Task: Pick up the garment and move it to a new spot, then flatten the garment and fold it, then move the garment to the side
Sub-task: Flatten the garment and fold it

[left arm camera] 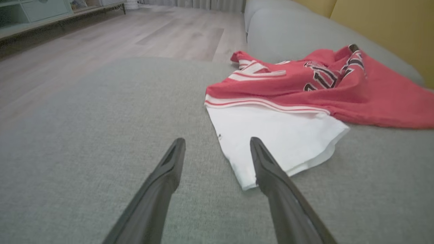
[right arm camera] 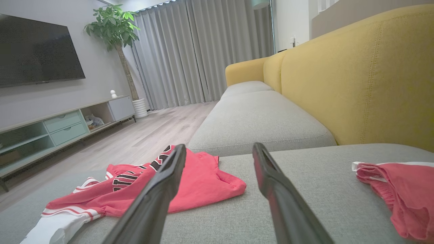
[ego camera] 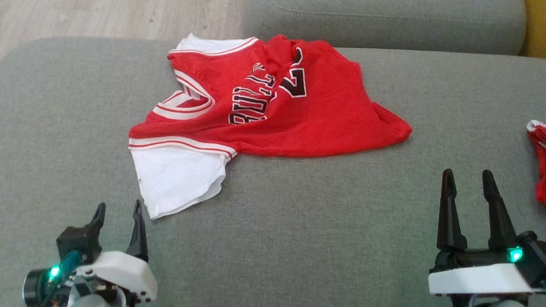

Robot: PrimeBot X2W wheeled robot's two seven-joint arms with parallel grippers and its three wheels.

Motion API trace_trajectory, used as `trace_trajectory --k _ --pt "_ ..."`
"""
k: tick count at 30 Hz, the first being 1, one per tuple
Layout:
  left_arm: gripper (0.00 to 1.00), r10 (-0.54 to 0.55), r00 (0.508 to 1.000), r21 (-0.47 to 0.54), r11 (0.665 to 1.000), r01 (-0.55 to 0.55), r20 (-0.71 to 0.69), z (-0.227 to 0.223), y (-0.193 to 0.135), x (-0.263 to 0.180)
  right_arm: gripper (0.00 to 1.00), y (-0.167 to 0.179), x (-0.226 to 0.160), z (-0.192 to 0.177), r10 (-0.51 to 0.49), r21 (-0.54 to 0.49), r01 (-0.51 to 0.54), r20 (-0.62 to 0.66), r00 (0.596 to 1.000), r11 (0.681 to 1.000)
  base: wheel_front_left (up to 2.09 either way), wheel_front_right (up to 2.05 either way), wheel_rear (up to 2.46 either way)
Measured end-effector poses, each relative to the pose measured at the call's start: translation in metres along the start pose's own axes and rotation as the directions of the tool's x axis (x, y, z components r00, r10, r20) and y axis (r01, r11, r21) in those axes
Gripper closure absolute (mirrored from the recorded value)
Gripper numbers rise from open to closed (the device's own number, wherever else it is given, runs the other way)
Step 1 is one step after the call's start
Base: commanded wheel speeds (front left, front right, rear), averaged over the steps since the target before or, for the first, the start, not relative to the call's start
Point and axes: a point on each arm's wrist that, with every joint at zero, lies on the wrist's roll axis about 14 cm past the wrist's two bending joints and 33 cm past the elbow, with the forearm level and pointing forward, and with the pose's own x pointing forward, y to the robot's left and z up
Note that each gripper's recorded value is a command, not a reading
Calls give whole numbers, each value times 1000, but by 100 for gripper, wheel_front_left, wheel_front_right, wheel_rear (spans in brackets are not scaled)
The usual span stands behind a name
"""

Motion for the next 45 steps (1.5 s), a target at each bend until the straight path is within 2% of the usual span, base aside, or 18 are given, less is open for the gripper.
trace_trajectory --k 10,26,27,28,30,38,45 --pt "0 5 987 25 1000 -1 -162 -29 5 27 0 -11 0 -14 -32 3 32 -40 999 999 0 0 0" --pt "0 -37 963 33 998 47 -269 -52 -11 62 0 -33 5 -25 -89 -6 89 -67 994 996 0 0 0" --pt "11 -41 960 33 998 52 -277 -54 -13 62 0 -33 5 -25 -90 -6 90 -68 994 996 0 0 0" --pt "58 -51 959 33 997 62 -280 -54 -15 62 0 -33 5 -25 -90 -6 90 -67 994 996 0 0 0" --pt "100 -77 955 31 996 89 -285 -54 -21 62 0 -33 5 -24 -90 -6 89 -64 994 996 0 0 0" --pt "100 -130 963 8 991 136 -236 -46 -36 56 0 -29 5 -17 -80 -6 79 -46 996 997 0 0 0" --pt "100 -121 992 -48 992 120 -19 3 -39 55 0 -23 4 -10 -64 -6 64 -26 998 998 0 0 0"
